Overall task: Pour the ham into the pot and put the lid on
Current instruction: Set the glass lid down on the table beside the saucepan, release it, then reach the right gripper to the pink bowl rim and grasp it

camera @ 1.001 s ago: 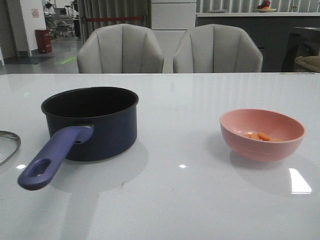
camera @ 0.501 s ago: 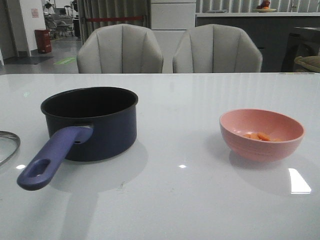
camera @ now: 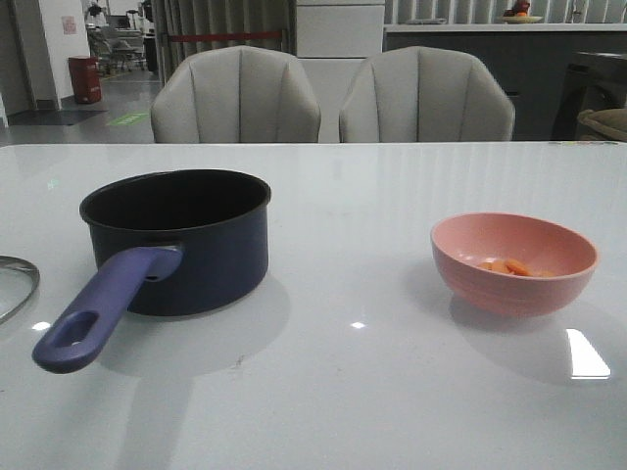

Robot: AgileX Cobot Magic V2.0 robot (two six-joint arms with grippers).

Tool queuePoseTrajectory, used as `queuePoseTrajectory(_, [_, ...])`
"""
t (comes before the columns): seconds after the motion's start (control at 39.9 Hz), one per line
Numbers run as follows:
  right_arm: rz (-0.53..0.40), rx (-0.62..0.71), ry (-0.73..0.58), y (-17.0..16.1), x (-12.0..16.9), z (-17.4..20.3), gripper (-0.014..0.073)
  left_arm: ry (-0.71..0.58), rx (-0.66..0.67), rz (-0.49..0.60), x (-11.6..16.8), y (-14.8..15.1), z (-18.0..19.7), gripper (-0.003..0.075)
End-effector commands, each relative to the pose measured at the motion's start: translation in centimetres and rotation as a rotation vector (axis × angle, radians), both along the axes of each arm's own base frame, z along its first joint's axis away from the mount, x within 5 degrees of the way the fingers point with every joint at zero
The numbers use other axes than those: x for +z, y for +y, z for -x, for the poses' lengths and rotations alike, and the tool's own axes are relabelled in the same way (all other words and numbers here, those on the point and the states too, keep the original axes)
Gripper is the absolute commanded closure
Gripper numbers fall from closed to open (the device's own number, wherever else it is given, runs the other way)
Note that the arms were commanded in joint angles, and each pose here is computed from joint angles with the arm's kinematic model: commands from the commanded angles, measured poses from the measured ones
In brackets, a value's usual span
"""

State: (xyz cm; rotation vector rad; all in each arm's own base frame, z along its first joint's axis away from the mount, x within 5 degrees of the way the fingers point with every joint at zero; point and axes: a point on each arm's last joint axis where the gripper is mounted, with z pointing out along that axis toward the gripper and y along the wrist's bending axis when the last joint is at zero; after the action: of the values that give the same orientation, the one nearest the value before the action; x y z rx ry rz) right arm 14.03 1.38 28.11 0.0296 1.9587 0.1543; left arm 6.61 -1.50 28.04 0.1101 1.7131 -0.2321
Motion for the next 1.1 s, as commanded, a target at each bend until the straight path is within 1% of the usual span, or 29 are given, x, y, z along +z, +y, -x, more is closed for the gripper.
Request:
queuePoseTrajectory(0.0, [-0.010,-0.007,-0.019,0.1,1.8,-2.1,0.0225,-0.101,-0.004,0.026,1.6,0.0,-0.1,0.0192])
queuePoseTrajectory(0.03, [-0.009,-0.007,-0.008,0.2,2.1,-2.5,0.0196,-0.103,-0.004,0.026,1.6,0.0,-0.1,0.0192])
queuePoseTrajectory(0.1, [-0.002,-0.005,0.075,0.4,2.0,-4.5,0.0154,-0.110,-0.004,0.028,1.7,0.0,-0.1,0.0192])
queuePoseTrajectory(0.25, [0.013,-0.001,0.221,0.8,1.9,-9.1,0.0153,-0.127,-0.003,0.030,1.8,0.0,-0.1,0.0192])
queuePoseTrajectory(0.38, [0.026,0.002,0.370,1.2,0.4,-13.2,0.0153,-0.126,-0.003,0.030,1.8,0.0,-0.1,0.0192])
queuePoseTrajectory(0.5, [0.042,0.005,0.457,1.4,-1.0,-16.0,0.0153,-0.126,-0.003,0.030,1.8,0.0,-0.1,0.0192])
queuePoseTrajectory(0.63, [0.060,0.008,0.528,1.6,-2.7,-18.3,0.0153,-0.126,-0.003,0.030,1.8,0.0,-0.1,0.0192])
queuePoseTrajectory(0.78, [0.063,0.008,0.582,1.8,-4.4,-20.5,0.0153,-0.126,-0.003,0.030,1.8,0.0,-0.1,0.0192])
queuePoseTrajectory(1.0, [0.069,0.009,0.647,2.0,-7.1,-23.0,0.0153,-0.126,-0.003,0.030,1.8,0.0,-0.1,0.0192])
queuePoseTrajectory(1.08, [0.060,0.007,0.671,2.1,-7.9,-23.5,0.0166,-0.126,-0.003,0.030,1.8,0.0,-0.1,0.0192])
